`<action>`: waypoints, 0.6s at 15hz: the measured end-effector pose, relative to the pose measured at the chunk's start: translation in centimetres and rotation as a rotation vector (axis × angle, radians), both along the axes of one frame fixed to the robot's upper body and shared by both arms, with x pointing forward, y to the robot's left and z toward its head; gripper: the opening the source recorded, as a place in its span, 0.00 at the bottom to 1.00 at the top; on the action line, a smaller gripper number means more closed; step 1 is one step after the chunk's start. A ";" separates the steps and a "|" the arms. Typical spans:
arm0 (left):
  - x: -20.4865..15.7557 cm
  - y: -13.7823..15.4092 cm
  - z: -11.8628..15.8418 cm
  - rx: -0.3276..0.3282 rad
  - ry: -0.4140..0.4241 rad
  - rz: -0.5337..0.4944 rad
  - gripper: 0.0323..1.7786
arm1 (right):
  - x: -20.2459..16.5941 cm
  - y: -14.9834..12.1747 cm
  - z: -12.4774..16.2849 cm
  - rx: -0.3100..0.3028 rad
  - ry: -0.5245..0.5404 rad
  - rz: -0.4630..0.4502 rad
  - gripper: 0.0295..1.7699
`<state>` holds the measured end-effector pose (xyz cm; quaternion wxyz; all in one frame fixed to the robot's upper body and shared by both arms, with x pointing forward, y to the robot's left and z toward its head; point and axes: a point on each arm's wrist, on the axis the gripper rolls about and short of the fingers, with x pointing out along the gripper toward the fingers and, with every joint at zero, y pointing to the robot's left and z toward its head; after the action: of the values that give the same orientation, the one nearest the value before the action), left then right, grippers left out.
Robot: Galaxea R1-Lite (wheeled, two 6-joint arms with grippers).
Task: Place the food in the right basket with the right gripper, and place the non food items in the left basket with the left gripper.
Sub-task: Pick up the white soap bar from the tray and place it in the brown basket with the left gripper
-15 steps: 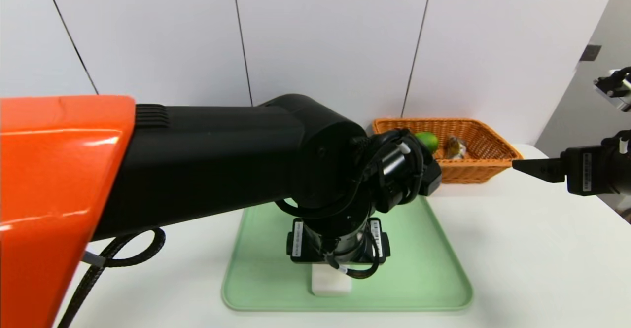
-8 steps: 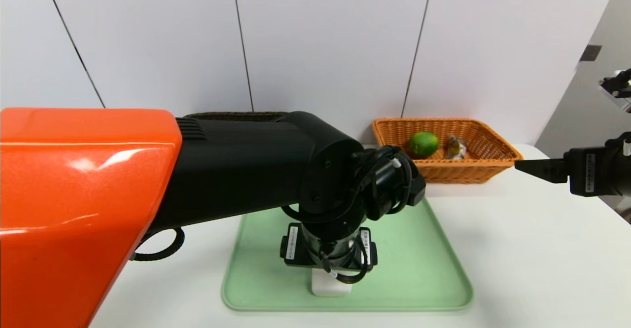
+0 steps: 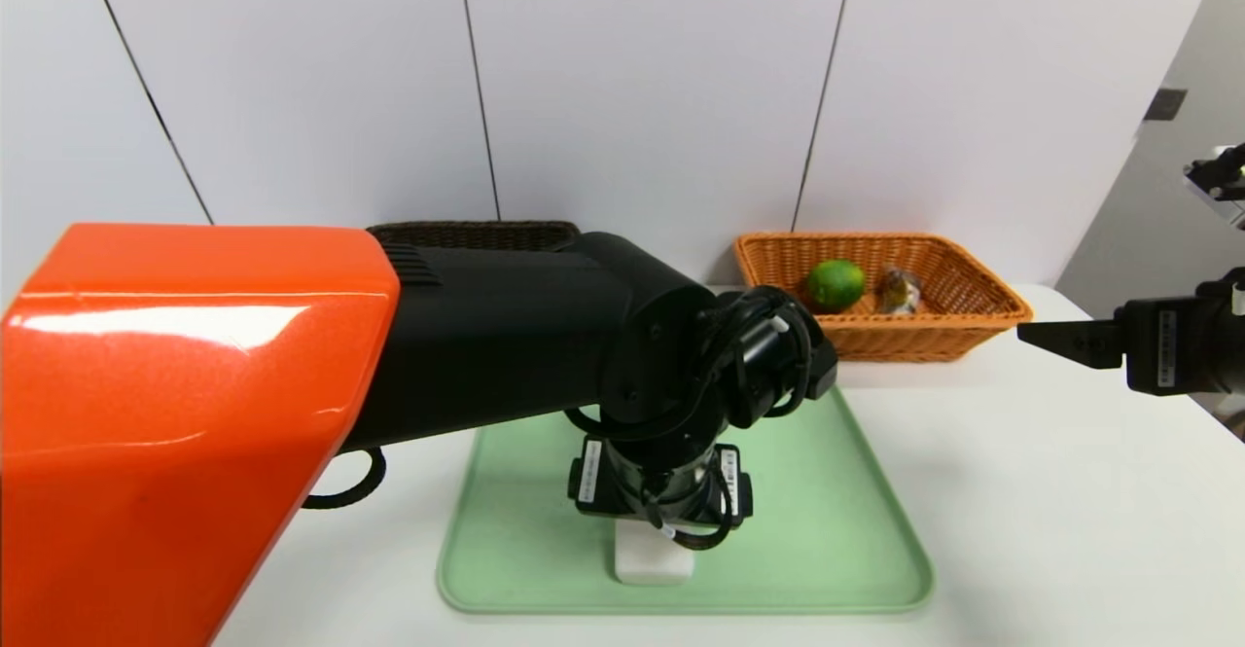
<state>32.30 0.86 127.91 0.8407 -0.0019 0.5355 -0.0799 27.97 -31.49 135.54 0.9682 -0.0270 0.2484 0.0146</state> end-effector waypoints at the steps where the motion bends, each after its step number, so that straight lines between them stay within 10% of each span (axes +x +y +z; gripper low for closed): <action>1: 0.1 0.0 -0.1 -0.007 0.003 -0.007 0.95 | 0.0 0.0 0.0 0.000 0.000 0.000 0.96; 9: 0.9 0.1 -1.3 0.020 0.026 0.008 0.95 | -0.2 -0.1 -0.4 0.000 0.013 -0.003 0.96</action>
<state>33.20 0.97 126.61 0.8341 0.0034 0.5470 -0.0710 27.76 -31.61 135.10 0.9666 -0.0264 0.2546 0.0133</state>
